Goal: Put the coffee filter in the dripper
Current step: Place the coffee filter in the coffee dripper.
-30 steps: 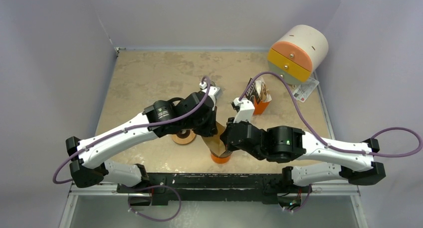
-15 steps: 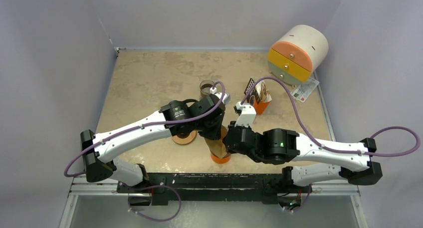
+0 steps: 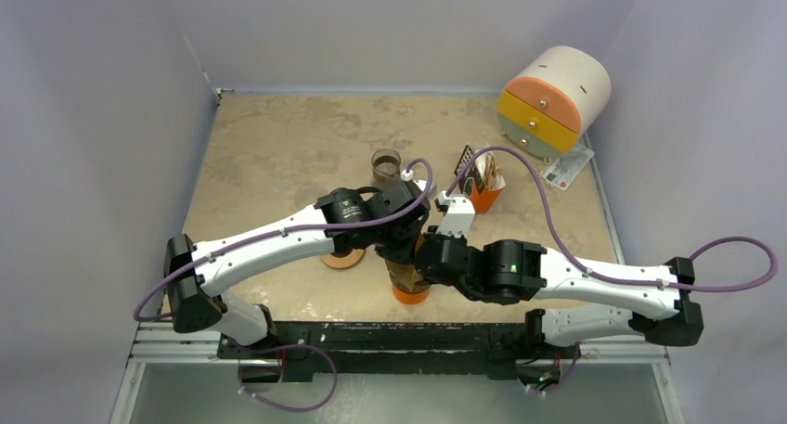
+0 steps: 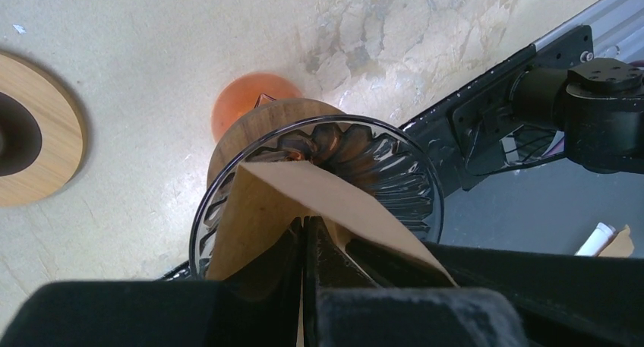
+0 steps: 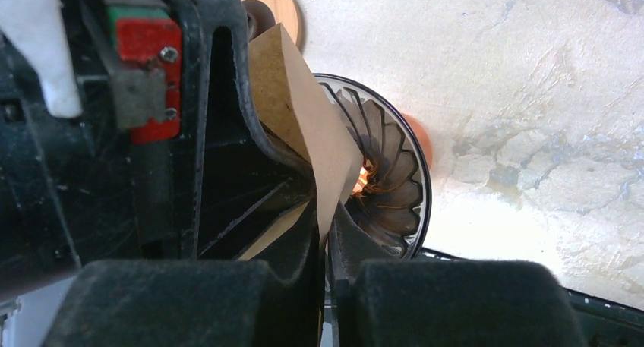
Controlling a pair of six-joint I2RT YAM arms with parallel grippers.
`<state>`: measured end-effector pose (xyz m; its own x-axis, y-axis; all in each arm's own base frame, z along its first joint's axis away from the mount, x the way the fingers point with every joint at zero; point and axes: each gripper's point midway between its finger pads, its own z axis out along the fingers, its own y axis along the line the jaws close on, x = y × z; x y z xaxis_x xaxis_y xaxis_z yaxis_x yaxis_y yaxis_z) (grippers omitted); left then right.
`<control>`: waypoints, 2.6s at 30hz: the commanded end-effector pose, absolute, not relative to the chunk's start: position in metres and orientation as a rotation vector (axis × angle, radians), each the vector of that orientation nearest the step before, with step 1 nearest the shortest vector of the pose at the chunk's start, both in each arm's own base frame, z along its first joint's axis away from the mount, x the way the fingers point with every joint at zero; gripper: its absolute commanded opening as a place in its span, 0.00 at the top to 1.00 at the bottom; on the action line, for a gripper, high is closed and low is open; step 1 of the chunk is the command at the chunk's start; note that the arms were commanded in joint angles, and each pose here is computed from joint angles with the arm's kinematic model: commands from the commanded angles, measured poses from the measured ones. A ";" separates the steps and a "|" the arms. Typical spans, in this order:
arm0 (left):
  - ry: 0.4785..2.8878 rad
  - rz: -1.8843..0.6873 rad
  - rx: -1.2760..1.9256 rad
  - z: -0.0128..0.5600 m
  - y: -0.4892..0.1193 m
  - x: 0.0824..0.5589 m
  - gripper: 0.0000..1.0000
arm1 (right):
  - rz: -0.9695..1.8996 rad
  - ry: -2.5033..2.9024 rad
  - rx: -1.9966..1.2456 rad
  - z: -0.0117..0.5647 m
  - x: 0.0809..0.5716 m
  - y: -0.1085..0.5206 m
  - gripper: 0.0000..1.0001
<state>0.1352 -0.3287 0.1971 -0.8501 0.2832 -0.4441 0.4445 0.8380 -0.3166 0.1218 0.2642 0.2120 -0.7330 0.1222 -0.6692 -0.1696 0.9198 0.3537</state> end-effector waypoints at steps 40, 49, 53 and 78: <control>2.691 -0.512 0.722 0.186 -0.342 0.133 0.69 | 0.348 2.136 0.048 0.268 0.145 0.165 0.60; 2.675 -0.509 0.833 0.188 -0.337 0.128 0.59 | 0.333 2.130 0.046 0.266 0.146 0.164 0.59; 2.666 -0.497 0.876 0.186 -0.334 0.127 0.56 | 0.332 2.129 0.045 0.265 0.147 0.163 0.59; 2.652 -0.604 0.786 0.224 -0.341 0.124 1.00 | 0.303 2.106 0.029 0.269 0.151 0.163 0.59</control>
